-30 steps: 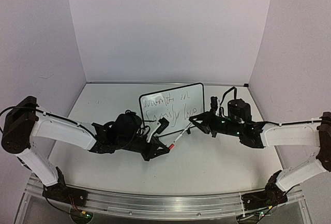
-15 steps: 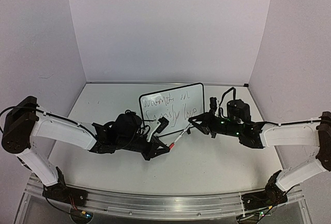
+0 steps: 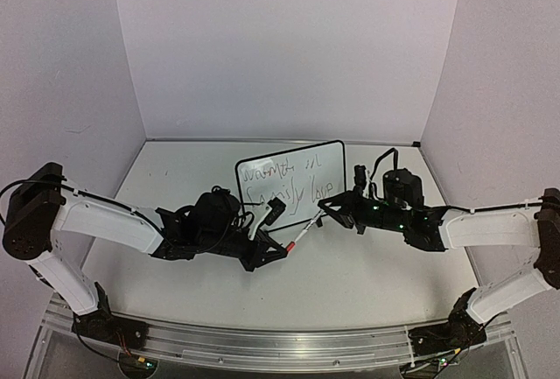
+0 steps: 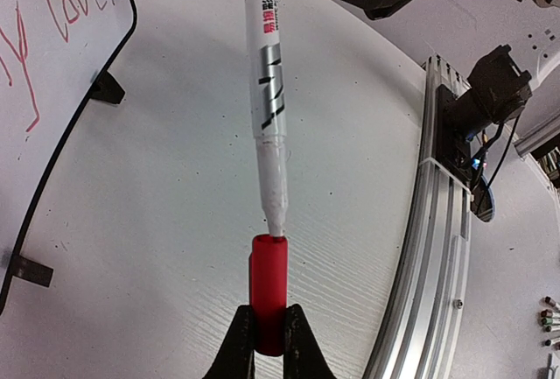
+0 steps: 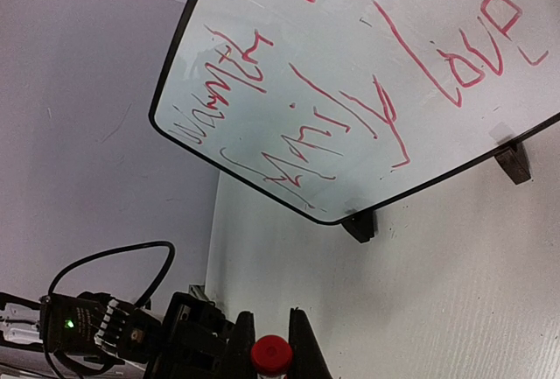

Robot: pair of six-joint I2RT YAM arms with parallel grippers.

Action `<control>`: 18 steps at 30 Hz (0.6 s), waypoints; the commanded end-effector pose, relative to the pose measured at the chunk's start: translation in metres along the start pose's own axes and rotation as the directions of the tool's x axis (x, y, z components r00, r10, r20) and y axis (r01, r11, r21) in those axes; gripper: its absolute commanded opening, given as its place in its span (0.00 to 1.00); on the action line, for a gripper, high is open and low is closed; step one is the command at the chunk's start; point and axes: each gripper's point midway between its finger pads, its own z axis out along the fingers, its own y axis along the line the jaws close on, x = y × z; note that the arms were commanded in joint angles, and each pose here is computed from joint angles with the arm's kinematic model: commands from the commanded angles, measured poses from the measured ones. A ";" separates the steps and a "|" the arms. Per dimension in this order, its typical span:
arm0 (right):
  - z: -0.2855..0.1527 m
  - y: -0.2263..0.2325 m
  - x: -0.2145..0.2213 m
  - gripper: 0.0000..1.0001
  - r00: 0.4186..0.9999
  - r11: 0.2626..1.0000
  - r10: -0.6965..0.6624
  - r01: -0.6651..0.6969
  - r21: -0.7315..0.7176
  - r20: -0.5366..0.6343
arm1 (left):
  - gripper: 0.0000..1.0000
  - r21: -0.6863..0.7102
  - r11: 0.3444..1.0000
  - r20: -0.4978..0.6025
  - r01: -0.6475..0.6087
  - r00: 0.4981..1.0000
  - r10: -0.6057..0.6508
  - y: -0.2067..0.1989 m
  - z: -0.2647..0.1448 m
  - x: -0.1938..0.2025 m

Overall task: Write a sentence on the whiteboard
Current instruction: Insert the whiteboard marker without the cap into the pen cap.

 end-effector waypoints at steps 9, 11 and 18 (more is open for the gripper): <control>0.006 0.018 -0.001 0.00 0.999 0.998 -0.042 0.041 -0.037 -0.003 | 0.00 0.037 0.999 0.144 -0.019 0.989 0.014 -0.018 -0.007 -0.053; 0.007 0.020 0.000 0.00 0.998 0.998 -0.057 0.056 -0.036 -0.007 | 0.00 0.038 0.999 0.148 -0.015 0.989 0.010 -0.018 -0.006 -0.055; 0.012 0.032 0.013 0.00 0.984 0.985 -0.174 0.173 -0.011 -0.050 | 0.00 0.039 0.999 0.191 0.001 0.982 -0.008 -0.020 -0.003 -0.073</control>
